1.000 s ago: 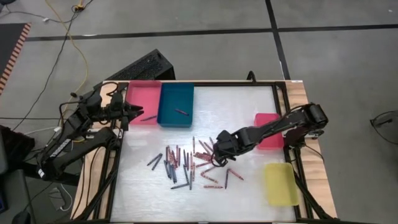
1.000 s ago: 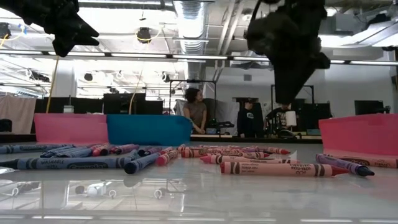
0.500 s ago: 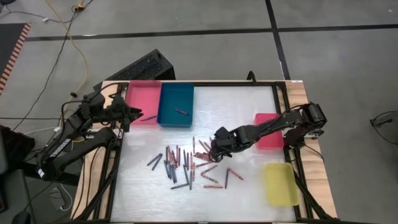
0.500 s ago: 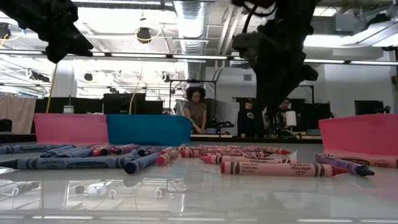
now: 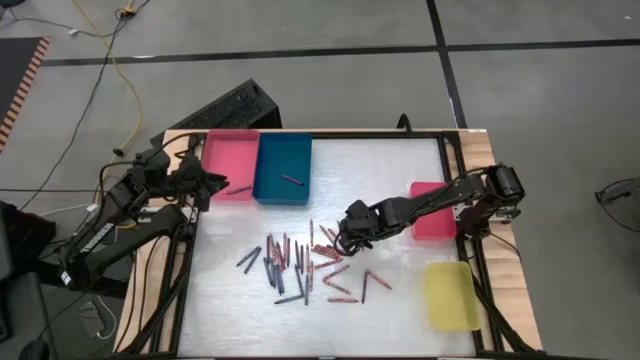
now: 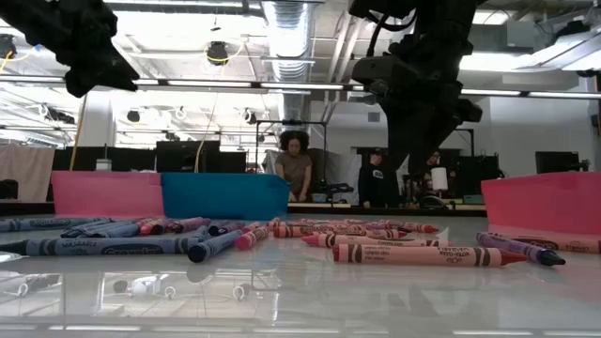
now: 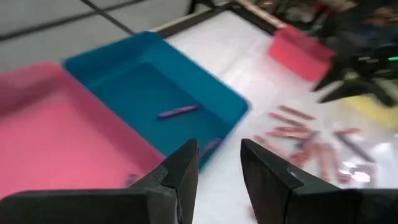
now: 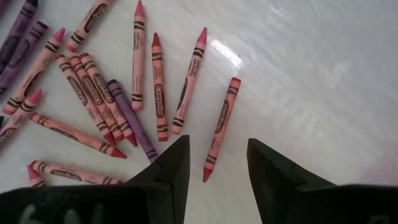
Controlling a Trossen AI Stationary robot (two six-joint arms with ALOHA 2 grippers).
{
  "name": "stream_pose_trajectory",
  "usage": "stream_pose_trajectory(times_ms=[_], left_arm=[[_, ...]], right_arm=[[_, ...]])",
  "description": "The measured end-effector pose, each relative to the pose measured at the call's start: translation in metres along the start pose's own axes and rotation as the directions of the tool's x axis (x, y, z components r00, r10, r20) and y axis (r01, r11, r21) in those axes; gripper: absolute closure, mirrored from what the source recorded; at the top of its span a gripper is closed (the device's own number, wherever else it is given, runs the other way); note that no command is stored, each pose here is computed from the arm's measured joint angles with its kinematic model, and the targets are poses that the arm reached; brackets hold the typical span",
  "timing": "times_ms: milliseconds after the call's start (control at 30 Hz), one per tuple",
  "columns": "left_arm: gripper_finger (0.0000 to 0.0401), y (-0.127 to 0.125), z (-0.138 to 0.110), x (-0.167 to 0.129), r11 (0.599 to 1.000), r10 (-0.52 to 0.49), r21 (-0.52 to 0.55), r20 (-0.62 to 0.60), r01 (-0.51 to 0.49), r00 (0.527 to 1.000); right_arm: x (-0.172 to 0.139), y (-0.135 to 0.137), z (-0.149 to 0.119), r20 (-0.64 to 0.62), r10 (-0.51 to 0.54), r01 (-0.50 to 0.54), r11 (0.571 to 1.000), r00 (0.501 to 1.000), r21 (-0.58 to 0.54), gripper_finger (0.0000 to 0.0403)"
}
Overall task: Sort crayons
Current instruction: Put the red crayon into the small red bin
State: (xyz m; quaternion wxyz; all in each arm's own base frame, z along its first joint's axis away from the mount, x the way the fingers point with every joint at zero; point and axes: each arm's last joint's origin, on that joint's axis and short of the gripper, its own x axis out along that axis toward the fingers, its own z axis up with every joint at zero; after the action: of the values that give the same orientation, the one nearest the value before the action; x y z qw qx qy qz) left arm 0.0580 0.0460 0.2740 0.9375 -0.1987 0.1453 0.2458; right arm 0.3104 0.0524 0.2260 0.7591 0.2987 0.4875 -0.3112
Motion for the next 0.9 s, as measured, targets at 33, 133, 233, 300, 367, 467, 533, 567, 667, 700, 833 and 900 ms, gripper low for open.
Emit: stream_pose_trajectory(times_ms=[33, 133, 233, 300, 367, 467, 533, 567, 667, 700, 833, 900], left_arm=[[0.0291, 0.001, 0.000, 0.000, 1.000, 0.019, 0.017, 0.004, -0.019, 1.000], [0.0291, 0.001, 0.000, 0.000, 0.998, 0.036, 0.053, 0.008, -0.036, 0.999], [0.0291, 0.001, 0.000, 0.000, 0.999, 0.025, 0.040, 0.006, -0.025, 1.000], [0.0291, 0.000, 0.000, 0.000, 1.000, 0.011, 0.019, 0.003, -0.011, 1.000], [0.0291, 0.000, 0.000, 0.000, 1.000, 0.003, 0.002, 0.002, -0.003, 1.000], [0.0291, 0.000, 0.000, 0.000, 1.000, 0.000, -0.005, 0.001, 0.000, 1.000], [0.0291, 0.000, 0.000, 0.000, 1.000, 0.001, -0.005, 0.001, -0.001, 1.000], [0.0291, 0.000, 0.000, 0.000, 1.000, 0.001, -0.005, 0.001, -0.001, 1.000], [0.0291, 0.000, 0.000, 0.000, 1.000, 0.007, -0.005, 0.002, -0.007, 1.000], [0.0291, 0.000, 0.000, 0.000, 1.000, 0.008, -0.005, 0.002, -0.008, 1.000], [0.0291, 0.000, 0.000, 0.000, 1.000, 0.009, 0.011, 0.003, -0.009, 1.000], [0.0291, 0.000, 0.000, 0.000, 1.000, 0.010, 0.021, 0.002, -0.010, 1.000]], right_arm=[[0.000, 0.000, 0.000, -0.001, 0.000, 0.000, 1.000, 1.000, 0.006, 0.0248], [0.000, 0.000, 0.000, -0.022, 0.009, -0.008, 1.000, 1.000, 0.014, 0.0250], [0.000, 0.000, -0.002, -0.054, 0.016, -0.015, 0.999, 0.998, 0.029, 0.0250], [0.000, 0.001, -0.004, -0.059, 0.015, -0.013, 0.999, 0.998, 0.035, 0.0251], [-0.001, 0.001, -0.005, -0.060, 0.016, -0.014, 1.000, 0.998, 0.028, 0.0251], [0.003, 0.000, -0.005, -0.070, -0.005, 0.005, 1.000, 0.998, 0.003, 0.0251], [0.009, -0.002, -0.005, -0.088, -0.043, 0.043, 0.999, 0.995, -0.007, 0.0251], [0.015, -0.002, -0.006, -0.102, -0.068, 0.067, 0.998, 0.992, -0.014, 0.0251], [0.035, 0.001, -0.010, -0.128, -0.111, 0.108, 0.994, 0.985, -0.030, 0.0251], [0.041, 0.003, -0.011, -0.139, -0.110, 0.106, 0.994, 0.984, -0.034, 0.0251], [0.058, 0.009, -0.015, -0.188, -0.095, 0.090, 0.995, 0.978, -0.035, 0.0251], [0.062, 0.011, -0.015, -0.203, -0.086, 0.081, 0.996, 0.975, -0.032, 0.0251]])
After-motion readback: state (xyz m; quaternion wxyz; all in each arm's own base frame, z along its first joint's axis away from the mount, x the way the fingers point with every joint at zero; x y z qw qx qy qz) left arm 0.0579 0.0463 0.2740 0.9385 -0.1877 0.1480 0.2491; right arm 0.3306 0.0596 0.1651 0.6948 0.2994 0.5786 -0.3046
